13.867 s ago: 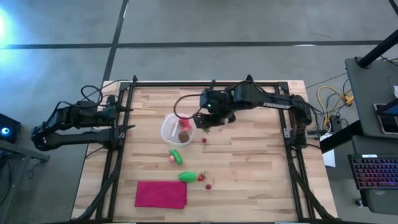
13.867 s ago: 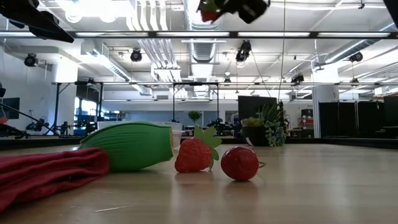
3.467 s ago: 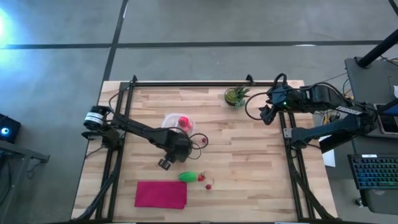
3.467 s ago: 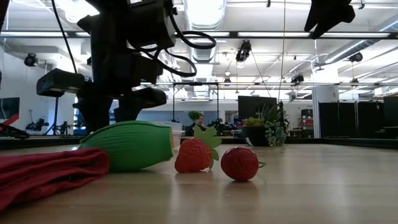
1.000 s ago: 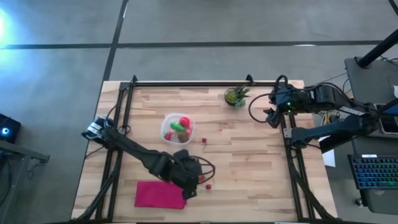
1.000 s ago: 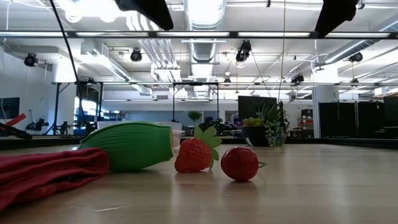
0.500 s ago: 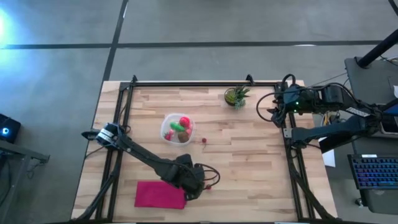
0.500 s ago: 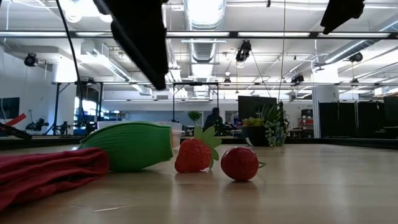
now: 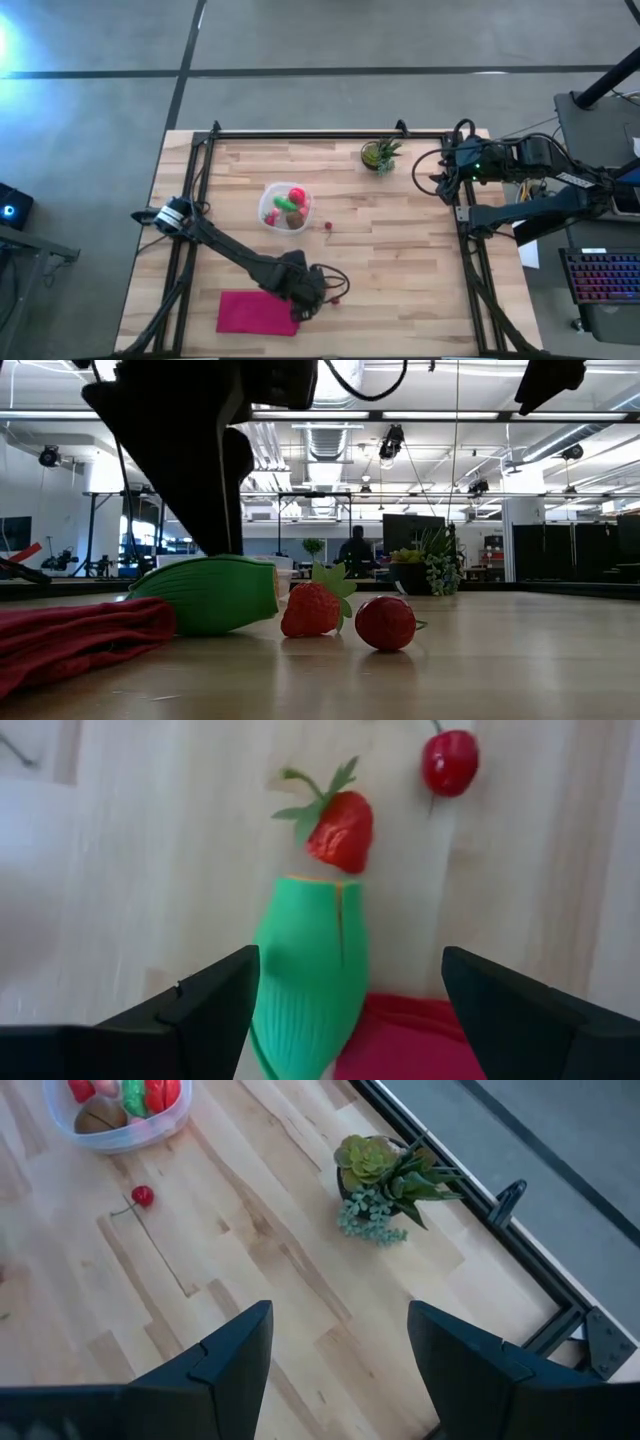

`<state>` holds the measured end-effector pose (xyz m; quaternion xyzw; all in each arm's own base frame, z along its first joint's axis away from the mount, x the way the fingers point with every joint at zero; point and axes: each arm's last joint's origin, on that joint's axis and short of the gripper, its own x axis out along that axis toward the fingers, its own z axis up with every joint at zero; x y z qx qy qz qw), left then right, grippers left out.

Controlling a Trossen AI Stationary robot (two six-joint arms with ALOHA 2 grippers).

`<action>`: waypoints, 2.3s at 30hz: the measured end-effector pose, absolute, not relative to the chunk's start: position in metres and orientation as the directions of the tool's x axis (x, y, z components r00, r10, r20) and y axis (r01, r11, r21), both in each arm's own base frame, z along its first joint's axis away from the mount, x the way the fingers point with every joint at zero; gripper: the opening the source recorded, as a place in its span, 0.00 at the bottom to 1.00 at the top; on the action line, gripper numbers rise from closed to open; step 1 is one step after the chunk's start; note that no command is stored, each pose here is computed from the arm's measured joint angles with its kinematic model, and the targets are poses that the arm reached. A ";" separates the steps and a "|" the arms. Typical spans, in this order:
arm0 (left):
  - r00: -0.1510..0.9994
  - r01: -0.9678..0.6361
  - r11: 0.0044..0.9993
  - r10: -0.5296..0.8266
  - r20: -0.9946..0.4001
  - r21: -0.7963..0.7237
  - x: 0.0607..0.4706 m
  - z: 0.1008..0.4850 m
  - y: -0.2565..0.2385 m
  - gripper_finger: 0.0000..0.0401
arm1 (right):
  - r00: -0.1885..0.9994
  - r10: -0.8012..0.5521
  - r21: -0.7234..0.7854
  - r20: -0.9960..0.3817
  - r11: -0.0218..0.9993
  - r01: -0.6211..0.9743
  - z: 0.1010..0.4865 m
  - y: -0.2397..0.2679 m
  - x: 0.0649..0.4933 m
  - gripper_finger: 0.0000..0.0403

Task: Pick and placing Produce into tupperware
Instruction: Put the green corn into the transparent bin, then put the top red cherry into the transparent bin

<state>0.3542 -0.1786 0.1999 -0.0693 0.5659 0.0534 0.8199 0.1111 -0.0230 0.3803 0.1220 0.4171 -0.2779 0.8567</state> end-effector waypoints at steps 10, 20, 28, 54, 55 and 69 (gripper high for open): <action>0.327 -0.196 0.980 0.048 -0.944 -0.018 0.348 0.179 -0.170 0.74 | 0.492 -0.397 -0.034 -0.775 0.803 0.595 0.381 -0.024 0.112 0.56; 0.318 -0.146 0.989 0.080 -0.945 0.035 0.343 0.165 -0.165 0.74 | 0.492 -0.399 -0.030 -0.774 0.799 0.601 0.381 -0.024 0.112 0.56; 0.307 -0.151 0.987 0.089 -0.948 0.044 0.342 0.163 -0.158 0.62 | 0.492 -0.399 -0.014 -0.773 0.787 0.616 0.381 -0.024 0.112 0.56; 0.217 -0.469 0.872 0.266 -0.939 0.139 0.255 0.287 0.004 0.53 | 0.473 -0.433 -0.021 -0.768 0.754 0.656 0.380 -0.025 0.116 0.56; 0.218 -0.487 0.863 0.270 -0.938 0.135 0.256 0.282 0.014 0.53 | 0.470 -0.437 -0.023 -0.767 0.750 0.660 0.380 -0.026 0.116 0.56; 0.146 -0.558 0.826 0.190 -0.971 0.078 0.278 0.226 0.056 0.66 | 0.463 -0.448 0.007 -0.765 0.712 0.702 0.380 -0.026 0.117 0.56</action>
